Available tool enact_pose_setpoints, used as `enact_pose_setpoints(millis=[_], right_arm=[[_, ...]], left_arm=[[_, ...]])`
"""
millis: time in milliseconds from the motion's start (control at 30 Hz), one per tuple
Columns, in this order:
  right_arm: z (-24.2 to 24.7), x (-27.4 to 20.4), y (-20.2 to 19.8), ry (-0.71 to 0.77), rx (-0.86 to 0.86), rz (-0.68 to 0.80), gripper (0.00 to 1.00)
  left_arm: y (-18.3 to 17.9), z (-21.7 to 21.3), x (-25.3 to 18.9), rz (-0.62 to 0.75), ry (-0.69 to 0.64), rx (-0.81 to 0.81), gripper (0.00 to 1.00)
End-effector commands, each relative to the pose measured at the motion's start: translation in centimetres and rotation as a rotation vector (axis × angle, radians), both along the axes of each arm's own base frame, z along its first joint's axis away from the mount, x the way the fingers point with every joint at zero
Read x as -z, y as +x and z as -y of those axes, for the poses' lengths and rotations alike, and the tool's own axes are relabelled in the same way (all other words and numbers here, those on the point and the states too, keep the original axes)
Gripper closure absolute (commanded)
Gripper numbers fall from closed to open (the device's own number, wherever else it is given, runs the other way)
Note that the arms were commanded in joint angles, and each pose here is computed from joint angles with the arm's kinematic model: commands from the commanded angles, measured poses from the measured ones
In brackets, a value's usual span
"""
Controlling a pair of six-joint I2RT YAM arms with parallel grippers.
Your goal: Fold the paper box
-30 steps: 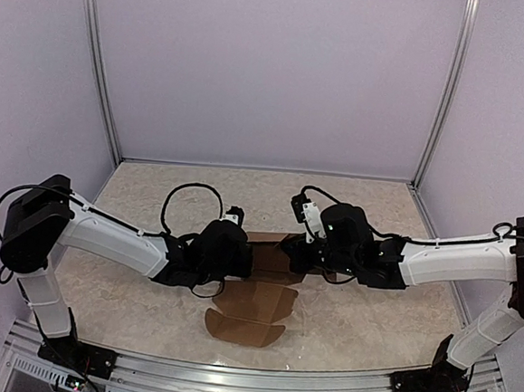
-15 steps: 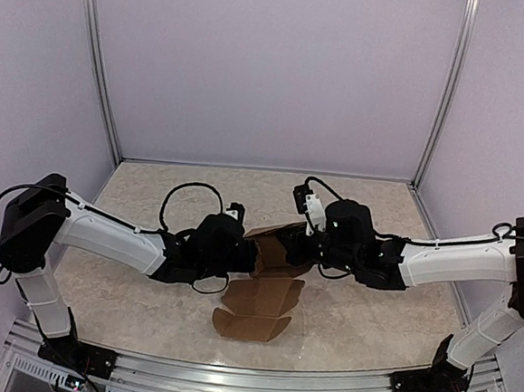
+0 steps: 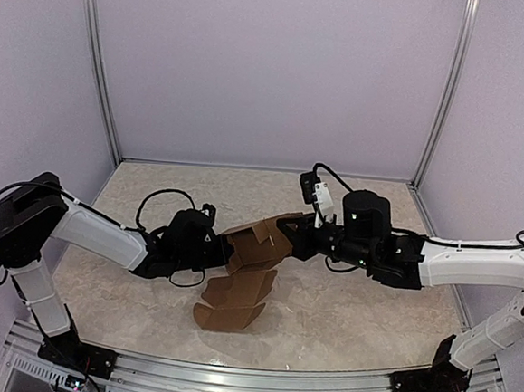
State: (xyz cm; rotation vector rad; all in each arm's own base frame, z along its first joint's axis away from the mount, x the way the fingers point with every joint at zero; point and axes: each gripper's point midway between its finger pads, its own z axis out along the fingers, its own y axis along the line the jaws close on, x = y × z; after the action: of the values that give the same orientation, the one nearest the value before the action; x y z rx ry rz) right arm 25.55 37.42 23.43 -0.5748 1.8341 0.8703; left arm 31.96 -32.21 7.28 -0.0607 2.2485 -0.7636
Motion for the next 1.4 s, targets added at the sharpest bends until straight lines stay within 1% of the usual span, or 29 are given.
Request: enact_pose_setpoints(millis=[0, 100, 233, 300, 433, 633, 1000, 1133, 1267, 1367], right_arm=[[0.4, -0.5, -1.9, -0.010, -0.066, 0.019, 1.00], [1.0, -0.7, -2.6, 0.004, -0.082, 0.037, 1.00], [1.3, -0.9, -4.2, 0.037, -0.138, 0.075, 1.00], [1.6, -1.3, -5.1, 0.061, -0.164, 0.108, 1.00], [2.2, -2.2, -6.4, 0.097, -0.186, 0.166, 1.00], [2.0, -3.5, -6.6, 0.126, -0.187, 0.206, 1.00], [-0.2, -7.6, -7.0, 0.188, -0.211, 0.287, 1.00], [-1.0, -8.0, -6.6, 0.174, -0.200, 0.294, 1.00], [-1.4, -8.0, -6.5, 0.174, -0.202, 0.297, 1.00], [-1.3, -7.7, -5.8, 0.161, -0.163, 0.297, 1.00]], left_arm=[[0.3, 0.4, -2.7, 0.024, -0.107, 0.018, 1.00], [0.2, 0.5, -3.5, 0.014, -0.163, 0.032, 1.00], [0.0, 0.6, -5.2, -0.006, -0.304, 0.055, 1.00], [-0.1, 0.6, -6.0, -0.011, -0.353, 0.067, 1.00], [-0.5, 0.7, -7.5, -0.004, -0.395, 0.085, 1.00], [-1.2, 1.1, -10.1, 0.014, -0.454, 0.126, 1.00], [-2.6, 1.9, -12.5, 0.037, -0.484, 0.175, 1.00], [-3.1, 2.3, -13.0, 0.045, -0.486, 0.196, 1.00], [-3.4, 2.6, -13.2, 0.062, -0.439, 0.206, 1.00], [-3.8, 2.7, -13.8, 0.081, -0.422, 0.216, 1.00]])
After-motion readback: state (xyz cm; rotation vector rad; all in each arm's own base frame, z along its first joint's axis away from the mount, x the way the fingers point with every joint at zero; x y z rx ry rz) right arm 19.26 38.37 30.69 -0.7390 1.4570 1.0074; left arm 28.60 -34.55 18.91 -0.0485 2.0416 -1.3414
